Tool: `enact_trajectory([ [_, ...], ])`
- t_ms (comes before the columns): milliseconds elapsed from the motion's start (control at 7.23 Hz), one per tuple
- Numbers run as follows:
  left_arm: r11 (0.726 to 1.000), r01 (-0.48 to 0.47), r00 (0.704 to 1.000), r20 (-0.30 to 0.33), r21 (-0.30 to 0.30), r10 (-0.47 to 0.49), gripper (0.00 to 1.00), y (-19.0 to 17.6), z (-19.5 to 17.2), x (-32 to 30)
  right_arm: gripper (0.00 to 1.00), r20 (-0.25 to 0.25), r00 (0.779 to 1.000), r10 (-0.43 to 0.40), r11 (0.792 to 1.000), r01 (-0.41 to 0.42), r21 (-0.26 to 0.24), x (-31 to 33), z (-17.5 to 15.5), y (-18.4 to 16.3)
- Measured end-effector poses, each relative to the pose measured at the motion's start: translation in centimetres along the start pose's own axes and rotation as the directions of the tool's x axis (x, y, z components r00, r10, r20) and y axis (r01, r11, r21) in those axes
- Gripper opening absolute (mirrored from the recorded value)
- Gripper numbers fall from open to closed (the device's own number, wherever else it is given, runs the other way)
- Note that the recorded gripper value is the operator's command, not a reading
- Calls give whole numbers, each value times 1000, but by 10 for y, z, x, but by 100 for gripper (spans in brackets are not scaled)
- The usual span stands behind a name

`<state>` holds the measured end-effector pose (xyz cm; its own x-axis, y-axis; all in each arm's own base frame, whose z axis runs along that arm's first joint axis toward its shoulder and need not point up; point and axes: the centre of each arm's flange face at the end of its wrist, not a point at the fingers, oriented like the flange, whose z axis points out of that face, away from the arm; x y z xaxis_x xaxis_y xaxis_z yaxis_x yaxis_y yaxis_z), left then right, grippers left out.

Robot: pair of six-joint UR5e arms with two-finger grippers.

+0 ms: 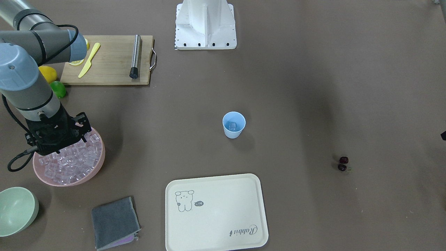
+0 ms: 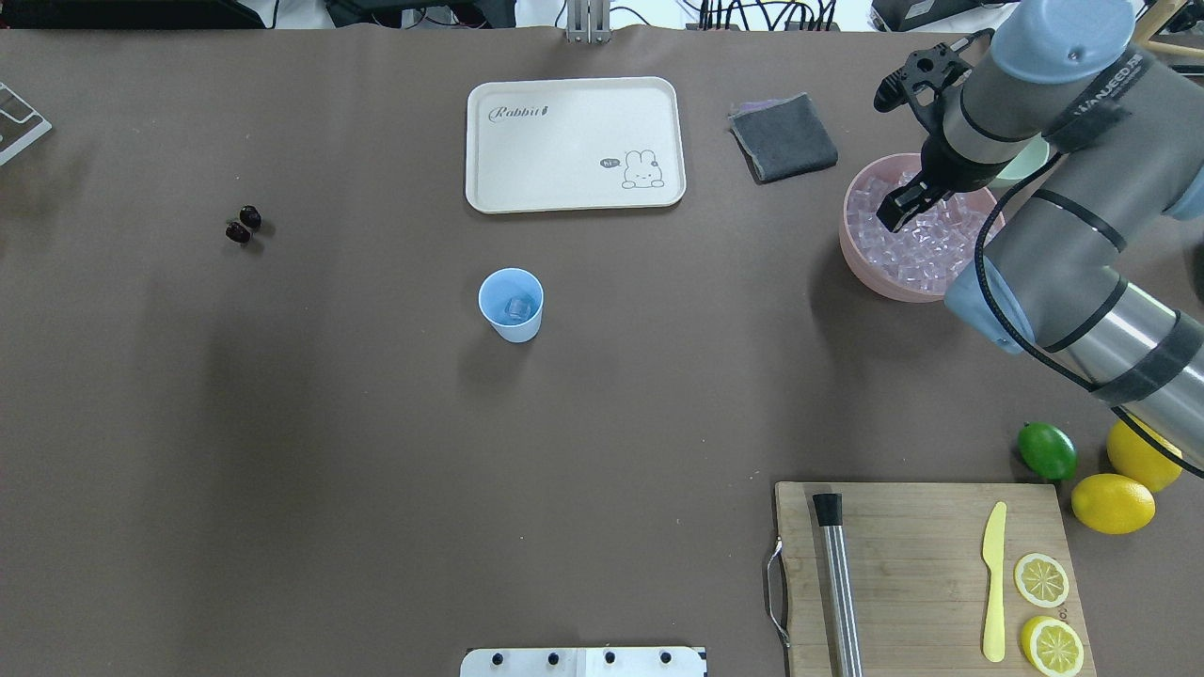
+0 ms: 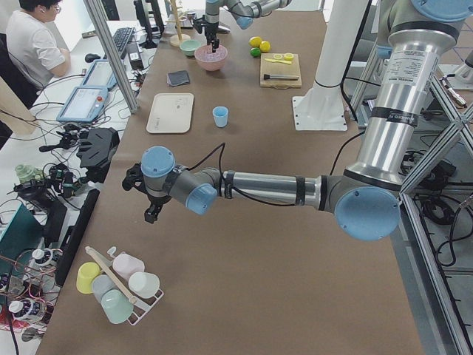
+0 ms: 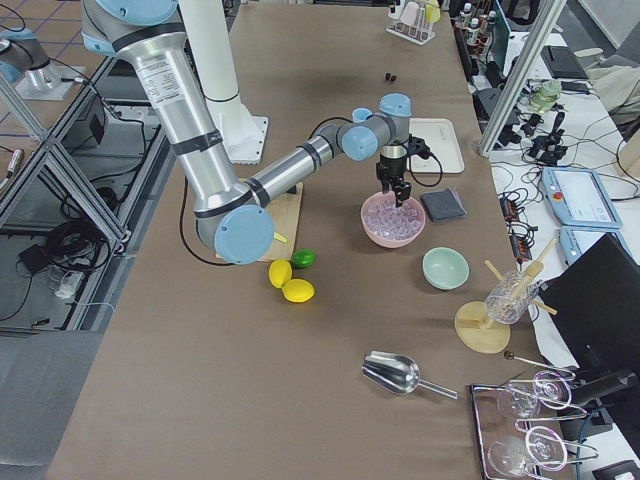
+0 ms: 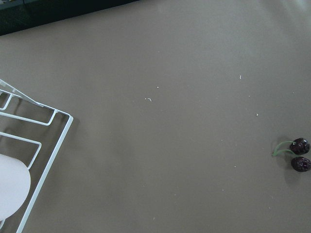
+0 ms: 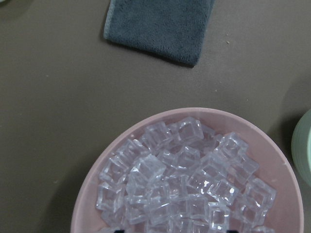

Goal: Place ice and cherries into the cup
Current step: 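Grasp another ice cube in the pink bowl with the right gripper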

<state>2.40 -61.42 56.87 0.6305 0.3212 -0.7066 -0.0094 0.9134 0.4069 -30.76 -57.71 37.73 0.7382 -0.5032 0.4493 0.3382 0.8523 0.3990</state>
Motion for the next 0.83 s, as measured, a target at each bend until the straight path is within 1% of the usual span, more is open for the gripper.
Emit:
enact_trajectory([
  [138,1000,-3,1000,-2,1,3,97,0,1,2,74,-22,1000,-9,1000,9,-2,1,13,-5],
  [277,1000,-4,1000,-3,1,4,97,0,2,3,74,-34,999,-14,1000,14,-2,5,26,-10],
  [553,1000,-3,1000,-4,0,3,97,0,3,3,74,-44,998,-35,999,37,32,16,63,-14],
  [692,1000,-3,1000,-4,-1,3,97,1,3,3,74,-44,998,-42,998,44,44,20,74,-14],
  [830,1000,-2,1000,-3,-1,2,97,0,4,2,74,-45,998,-45,998,47,51,23,78,-13],
])
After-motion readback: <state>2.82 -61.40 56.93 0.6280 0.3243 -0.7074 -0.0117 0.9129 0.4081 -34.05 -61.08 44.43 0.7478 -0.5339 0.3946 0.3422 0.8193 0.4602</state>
